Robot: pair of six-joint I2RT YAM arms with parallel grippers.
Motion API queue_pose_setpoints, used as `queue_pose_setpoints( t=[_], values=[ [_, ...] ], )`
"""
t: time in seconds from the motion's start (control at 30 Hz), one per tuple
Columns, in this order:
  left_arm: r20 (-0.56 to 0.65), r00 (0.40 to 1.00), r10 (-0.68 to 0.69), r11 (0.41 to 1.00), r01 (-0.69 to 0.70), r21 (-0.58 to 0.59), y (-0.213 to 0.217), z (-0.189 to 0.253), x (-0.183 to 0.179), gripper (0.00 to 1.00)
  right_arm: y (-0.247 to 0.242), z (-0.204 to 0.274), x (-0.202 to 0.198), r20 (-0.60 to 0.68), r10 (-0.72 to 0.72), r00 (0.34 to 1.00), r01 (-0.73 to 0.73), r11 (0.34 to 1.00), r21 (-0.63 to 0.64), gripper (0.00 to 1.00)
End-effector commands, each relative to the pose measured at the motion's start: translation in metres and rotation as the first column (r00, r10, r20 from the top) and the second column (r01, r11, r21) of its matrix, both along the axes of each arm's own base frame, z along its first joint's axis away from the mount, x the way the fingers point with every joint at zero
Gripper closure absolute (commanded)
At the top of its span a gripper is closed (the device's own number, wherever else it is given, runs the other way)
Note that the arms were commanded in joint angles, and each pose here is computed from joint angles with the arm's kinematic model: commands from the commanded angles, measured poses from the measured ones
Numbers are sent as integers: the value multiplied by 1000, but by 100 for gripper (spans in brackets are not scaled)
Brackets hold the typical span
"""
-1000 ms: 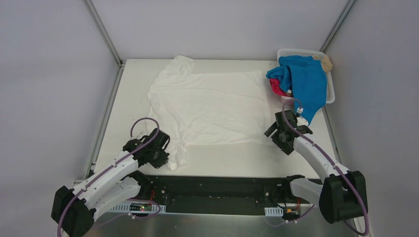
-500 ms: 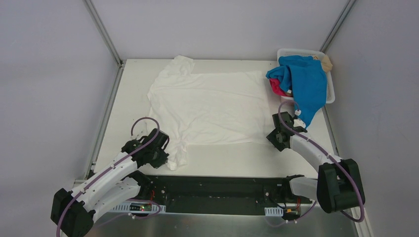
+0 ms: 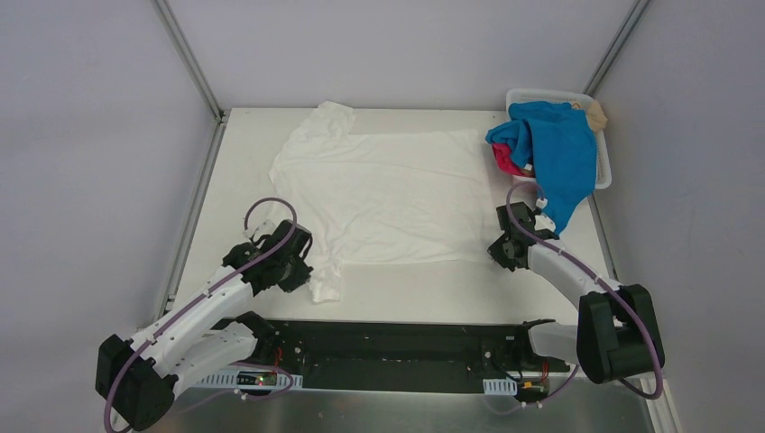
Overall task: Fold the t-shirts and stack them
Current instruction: Grab the side of the flattened tshirt closest away from the robot with both arms, then fold the flattened tshirt in 1/3 of the way
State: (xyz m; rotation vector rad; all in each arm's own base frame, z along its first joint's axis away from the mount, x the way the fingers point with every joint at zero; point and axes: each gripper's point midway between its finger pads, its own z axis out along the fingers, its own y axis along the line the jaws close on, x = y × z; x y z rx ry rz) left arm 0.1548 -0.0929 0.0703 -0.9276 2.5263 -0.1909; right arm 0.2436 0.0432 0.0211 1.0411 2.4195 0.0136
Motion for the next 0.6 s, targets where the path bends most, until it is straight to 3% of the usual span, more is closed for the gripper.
queue_pose_setpoints(
  t=[0.0,0.23,0.57],
  values=[
    [150,986,-78,997,80,-12,-19,42,37,100,10,25,15,56,44,998,-46,998,36,100],
    [254,961,-108,994,107,17,-29,84,74,100,23,63,32,111,127,986,-134,989,60,100],
    [238,970,-40,999,37,18,-11,101,135,100,26,93,67,149,136,979,-143,989,34,100]
  ],
)
